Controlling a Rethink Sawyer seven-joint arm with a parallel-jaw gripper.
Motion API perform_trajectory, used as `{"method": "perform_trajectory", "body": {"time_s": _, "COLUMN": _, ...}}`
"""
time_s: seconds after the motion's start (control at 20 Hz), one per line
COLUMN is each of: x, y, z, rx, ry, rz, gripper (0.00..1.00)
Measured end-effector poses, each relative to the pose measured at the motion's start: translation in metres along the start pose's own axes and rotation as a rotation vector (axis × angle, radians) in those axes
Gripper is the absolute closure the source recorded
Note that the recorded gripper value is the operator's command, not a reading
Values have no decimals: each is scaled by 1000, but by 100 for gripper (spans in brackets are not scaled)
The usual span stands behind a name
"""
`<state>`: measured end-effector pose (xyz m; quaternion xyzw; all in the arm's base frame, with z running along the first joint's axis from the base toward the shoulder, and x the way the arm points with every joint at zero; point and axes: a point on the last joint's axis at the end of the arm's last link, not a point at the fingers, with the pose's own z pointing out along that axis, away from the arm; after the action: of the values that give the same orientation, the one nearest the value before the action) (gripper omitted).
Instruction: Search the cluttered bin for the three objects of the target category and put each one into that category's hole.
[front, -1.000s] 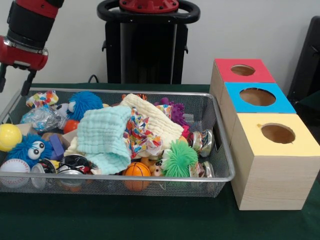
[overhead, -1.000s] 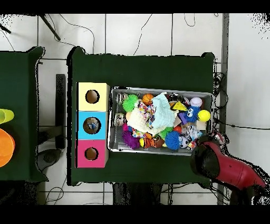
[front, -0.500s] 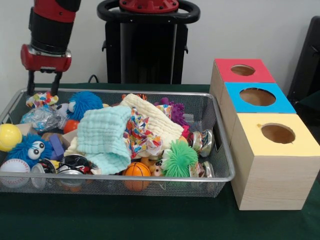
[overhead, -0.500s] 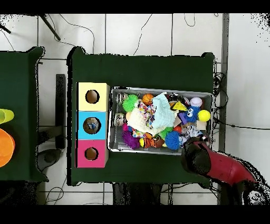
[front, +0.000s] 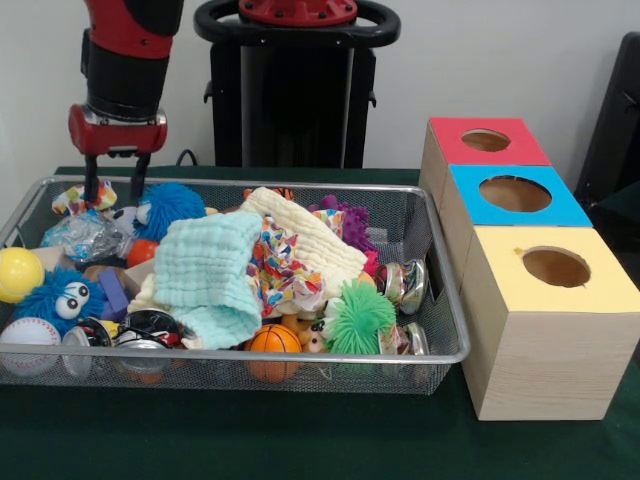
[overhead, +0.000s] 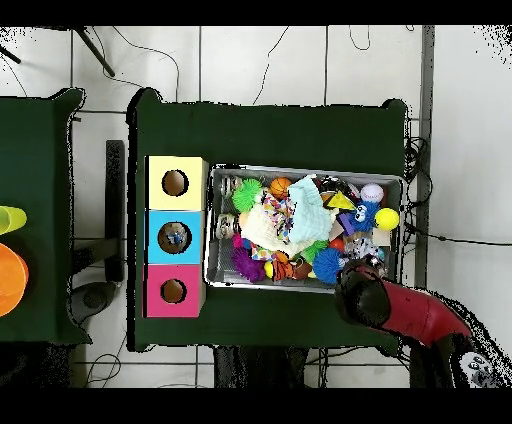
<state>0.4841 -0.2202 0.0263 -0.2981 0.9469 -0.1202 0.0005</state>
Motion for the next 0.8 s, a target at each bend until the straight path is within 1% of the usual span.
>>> {"method": "perform_trajectory", "body": {"time_s": 0.1, "x": 3, "y": 1, "z": 5, "rx": -11, "ry": 1, "rz": 6, "gripper": 0}}
{"method": "perform_trajectory", "body": {"time_s": 0.15, "x": 9, "y": 3, "z": 13, "rx": -25, "ry": 5, "rz": 14, "gripper": 0}}
{"method": "perform_trajectory", "body": {"time_s": 0.45, "x": 24, "y": 8, "z": 29, "rx": -52, "ry": 21, "rz": 18, "gripper": 0}}
{"method": "perform_trajectory", "body": {"time_s": 0.6, "x": 27, "y": 7, "z": 30, "rx": -50, "ry": 23, "rz": 7, "gripper": 0}}
{"method": "perform_trajectory", "body": {"time_s": 0.8, "x": 26, "y": 1, "z": 31, "rx": -31, "ry": 20, "rz": -12, "gripper": 0}}
